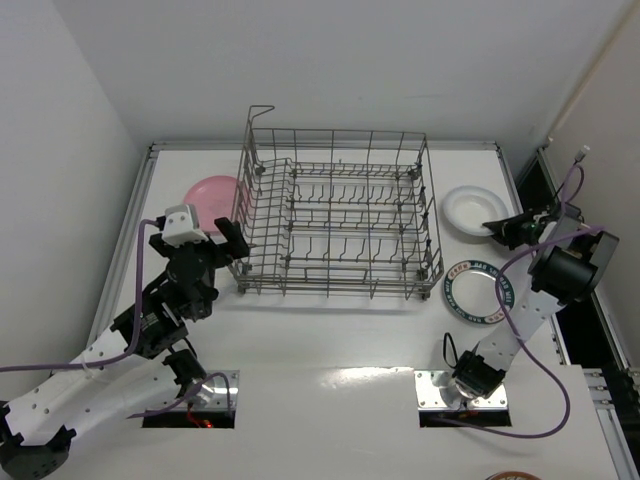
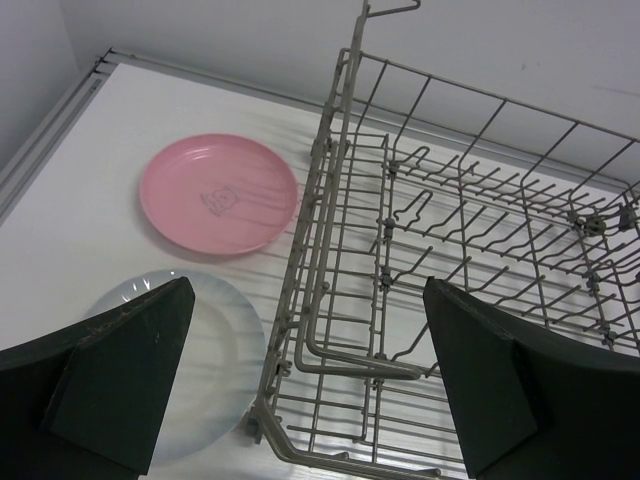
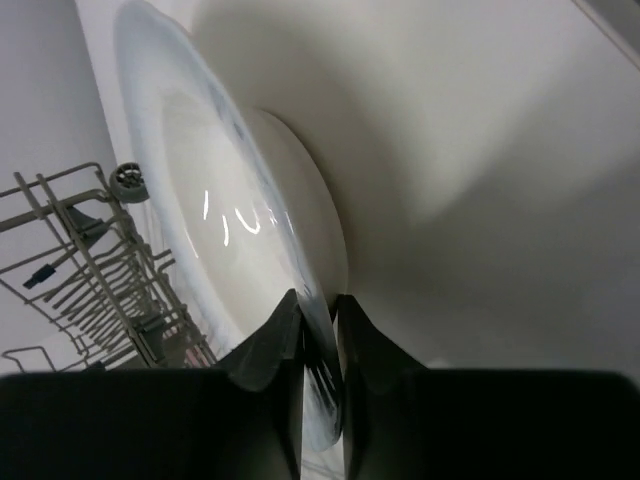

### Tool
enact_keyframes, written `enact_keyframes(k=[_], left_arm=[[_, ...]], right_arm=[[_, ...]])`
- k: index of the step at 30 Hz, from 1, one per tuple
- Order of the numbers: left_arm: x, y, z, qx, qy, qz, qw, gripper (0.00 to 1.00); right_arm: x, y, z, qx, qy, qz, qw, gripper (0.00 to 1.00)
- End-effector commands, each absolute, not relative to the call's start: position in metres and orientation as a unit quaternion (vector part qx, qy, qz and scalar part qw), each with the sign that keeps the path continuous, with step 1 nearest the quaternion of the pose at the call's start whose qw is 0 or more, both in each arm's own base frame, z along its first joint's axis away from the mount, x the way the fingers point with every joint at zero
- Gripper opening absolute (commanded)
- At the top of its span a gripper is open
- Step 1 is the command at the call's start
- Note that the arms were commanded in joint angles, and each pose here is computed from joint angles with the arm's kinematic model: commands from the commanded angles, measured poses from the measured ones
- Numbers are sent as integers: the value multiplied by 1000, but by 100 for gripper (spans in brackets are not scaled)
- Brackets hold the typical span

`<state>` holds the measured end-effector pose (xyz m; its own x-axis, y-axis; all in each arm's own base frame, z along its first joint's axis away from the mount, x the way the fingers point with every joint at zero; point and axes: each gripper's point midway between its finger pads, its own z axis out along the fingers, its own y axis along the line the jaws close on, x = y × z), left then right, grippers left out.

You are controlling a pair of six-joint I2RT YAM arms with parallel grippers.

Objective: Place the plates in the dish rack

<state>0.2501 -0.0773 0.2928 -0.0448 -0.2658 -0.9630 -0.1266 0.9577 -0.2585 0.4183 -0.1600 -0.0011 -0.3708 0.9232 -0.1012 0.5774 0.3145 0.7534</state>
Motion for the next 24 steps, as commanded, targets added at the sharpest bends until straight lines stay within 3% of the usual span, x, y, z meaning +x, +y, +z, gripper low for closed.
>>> enact_keyframes(k=[1,7,16,24], left_arm=[[250,-75,301,-151,708,-56,688,100],[250,-75,301,-151,708,-56,688,100],[250,-77,300,-148,709,-59,687,100],[251,-80,298,-143,712,-60,685,100]], right_arm=[[422,-158,0,479,766,317,290,3],[414,-162,44,469,766,282,339,0],[391,-137,204,409,745,153,504,0],[355,-109,284,370,721,62,582,0]])
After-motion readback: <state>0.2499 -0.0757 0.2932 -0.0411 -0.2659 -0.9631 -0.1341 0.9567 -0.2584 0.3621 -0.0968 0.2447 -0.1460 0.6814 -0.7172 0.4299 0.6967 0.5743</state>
